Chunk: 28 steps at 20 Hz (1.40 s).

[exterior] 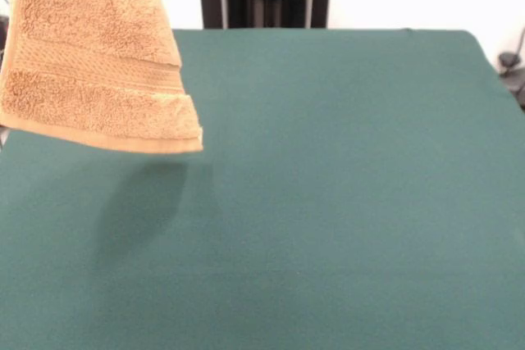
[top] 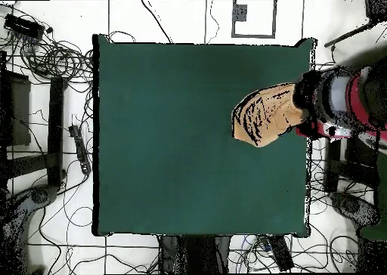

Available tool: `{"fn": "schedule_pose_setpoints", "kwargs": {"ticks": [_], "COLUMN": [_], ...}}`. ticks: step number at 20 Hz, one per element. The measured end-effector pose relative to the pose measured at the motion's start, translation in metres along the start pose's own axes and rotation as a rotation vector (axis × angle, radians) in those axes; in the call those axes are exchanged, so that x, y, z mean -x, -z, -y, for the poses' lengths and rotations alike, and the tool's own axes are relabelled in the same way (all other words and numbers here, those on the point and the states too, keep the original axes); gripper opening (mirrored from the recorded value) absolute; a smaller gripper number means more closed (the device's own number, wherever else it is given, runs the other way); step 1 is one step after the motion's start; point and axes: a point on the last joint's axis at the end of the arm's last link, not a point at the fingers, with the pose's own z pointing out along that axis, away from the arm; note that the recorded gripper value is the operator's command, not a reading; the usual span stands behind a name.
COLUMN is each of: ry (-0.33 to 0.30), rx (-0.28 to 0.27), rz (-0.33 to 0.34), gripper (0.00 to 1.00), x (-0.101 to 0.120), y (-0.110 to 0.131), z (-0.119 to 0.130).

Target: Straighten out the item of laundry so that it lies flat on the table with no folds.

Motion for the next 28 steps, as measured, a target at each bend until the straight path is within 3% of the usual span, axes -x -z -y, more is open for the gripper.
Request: {"fn": "schedule_pose_setpoints", "kwargs": {"ticks": [3, 7, 12, 16, 23, 28], "ry": [0.022, 0.137, 0.259, 0.337, 0.378, 0.397], "rx": [0.017, 0.091, 0.146, 0.173, 0.178, 0.138], "rz": [-0.018, -0.054, -0.047, -0.036, -0.022, 0.013], "gripper": [0.0, 0.0, 0.0, 0.0, 0.0, 0.0], "x": [0.004, 0.034, 0.061, 0.068, 0.06, 0.059], "y": [0.005, 0.035, 0.06, 0.074, 0.08, 0.067], "z": [0.0, 0.006, 0.017, 0.022, 0.022, 0.019]}}
